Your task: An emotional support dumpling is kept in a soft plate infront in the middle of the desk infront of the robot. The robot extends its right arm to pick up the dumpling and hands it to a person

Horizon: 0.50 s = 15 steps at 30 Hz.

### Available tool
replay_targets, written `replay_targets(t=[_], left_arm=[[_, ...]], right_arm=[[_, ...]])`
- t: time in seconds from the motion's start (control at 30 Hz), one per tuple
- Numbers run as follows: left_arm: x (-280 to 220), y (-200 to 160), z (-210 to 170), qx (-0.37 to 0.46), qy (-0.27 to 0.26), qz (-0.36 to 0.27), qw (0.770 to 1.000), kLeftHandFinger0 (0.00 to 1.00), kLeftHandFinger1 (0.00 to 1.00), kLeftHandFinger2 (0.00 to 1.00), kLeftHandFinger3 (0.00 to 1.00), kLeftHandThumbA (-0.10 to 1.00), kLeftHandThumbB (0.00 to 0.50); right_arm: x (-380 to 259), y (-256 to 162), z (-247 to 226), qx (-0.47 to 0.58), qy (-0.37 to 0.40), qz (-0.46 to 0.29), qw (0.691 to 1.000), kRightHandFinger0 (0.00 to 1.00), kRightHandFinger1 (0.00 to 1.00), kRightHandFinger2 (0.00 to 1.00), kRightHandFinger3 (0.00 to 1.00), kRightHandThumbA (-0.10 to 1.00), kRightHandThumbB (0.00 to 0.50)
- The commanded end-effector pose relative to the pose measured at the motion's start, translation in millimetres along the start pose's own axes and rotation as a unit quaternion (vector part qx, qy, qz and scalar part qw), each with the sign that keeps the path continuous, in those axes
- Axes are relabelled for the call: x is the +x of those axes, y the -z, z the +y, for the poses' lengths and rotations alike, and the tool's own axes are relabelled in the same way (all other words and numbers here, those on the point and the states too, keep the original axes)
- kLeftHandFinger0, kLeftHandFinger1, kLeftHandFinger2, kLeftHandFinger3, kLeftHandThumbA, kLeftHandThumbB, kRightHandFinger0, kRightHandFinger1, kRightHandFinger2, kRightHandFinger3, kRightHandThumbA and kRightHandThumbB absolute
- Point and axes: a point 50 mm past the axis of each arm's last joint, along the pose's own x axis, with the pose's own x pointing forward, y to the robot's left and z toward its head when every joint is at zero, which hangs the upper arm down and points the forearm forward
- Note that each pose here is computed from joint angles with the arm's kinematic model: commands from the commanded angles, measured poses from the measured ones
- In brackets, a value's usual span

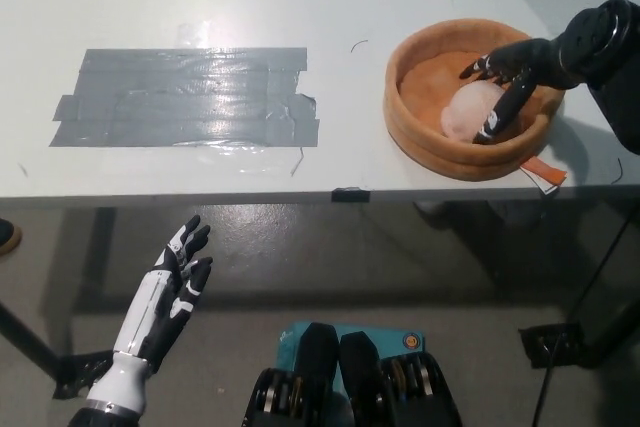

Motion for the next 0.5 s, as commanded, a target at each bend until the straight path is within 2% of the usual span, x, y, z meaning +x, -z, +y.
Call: replay_targets(t=[0.0, 0.2, 0.23, 0.27, 0.3, 0.37, 0.4, 0.43, 0.47], left_arm=[[5, -10, 9, 0.007, 0.006, -0.027, 1.0, 0.93, 1.0, 1.0, 1.0, 0.87, 0.254], [5, -9, 9, 0.009, 0.006, -0.028, 1.0, 0.93, 1.0, 1.0, 1.0, 0.87, 0.253], [6, -9, 9, 0.009, 0.006, -0.029, 1.0, 0.93, 1.0, 0.99, 1.0, 0.87, 0.247], [6, -10, 9, 0.01, 0.006, -0.032, 0.999, 0.93, 1.0, 0.99, 1.0, 0.87, 0.245], [6, -10, 9, 0.009, 0.006, -0.031, 0.999, 0.93, 1.0, 0.99, 1.0, 0.87, 0.245], [6, -9, 9, 0.009, 0.006, -0.028, 1.0, 0.93, 1.0, 0.99, 1.0, 0.87, 0.249], [6, -10, 9, 0.009, 0.005, -0.028, 1.0, 0.93, 1.0, 0.99, 1.0, 0.87, 0.251], [7, -11, 9, 0.009, 0.005, -0.029, 1.0, 0.93, 1.0, 0.99, 1.0, 0.87, 0.251], [8, -11, 9, 0.009, 0.005, -0.03, 0.999, 0.93, 1.0, 0.99, 1.0, 0.87, 0.252]], right_arm=[[-11, -9, -16, -0.052, 0.019, -0.009, 0.998, 1.0, 1.0, 1.0, 1.0, 1.0, 0.319], [-3, -4, -8, -0.047, -0.012, 0.015, 0.999, 1.0, 1.0, 1.0, 1.0, 1.0, 0.276], [-3, -4, -8, -0.039, -0.014, 0.022, 0.999, 1.0, 1.0, 1.0, 1.0, 1.0, 0.287], [-1, -4, -6, -0.016, -0.014, 0.037, 0.999, 1.0, 1.0, 1.0, 1.0, 0.95, 0.307], [-1, -3, -5, -0.008, -0.013, 0.036, 0.999, 1.0, 1.0, 1.0, 1.0, 0.87, 0.309], [0, -2, -4, -0.007, -0.013, 0.032, 0.999, 1.0, 1.0, 1.0, 1.0, 0.79, 0.32], [2, -2, -3, 0.007, -0.006, 0.04, 0.999, 0.69, 0.8, 0.89, 1.0, 0.51, 0.346], [3, -3, -3, 0.014, -0.001, 0.042, 0.999, 0.5, 0.63, 0.84, 1.0, 0.46, 0.357], [3, -3, -2, -0.001, 0.006, 0.041, 0.999, 0.24, 0.44, 0.66, 1.0, 0.37, 0.34]])
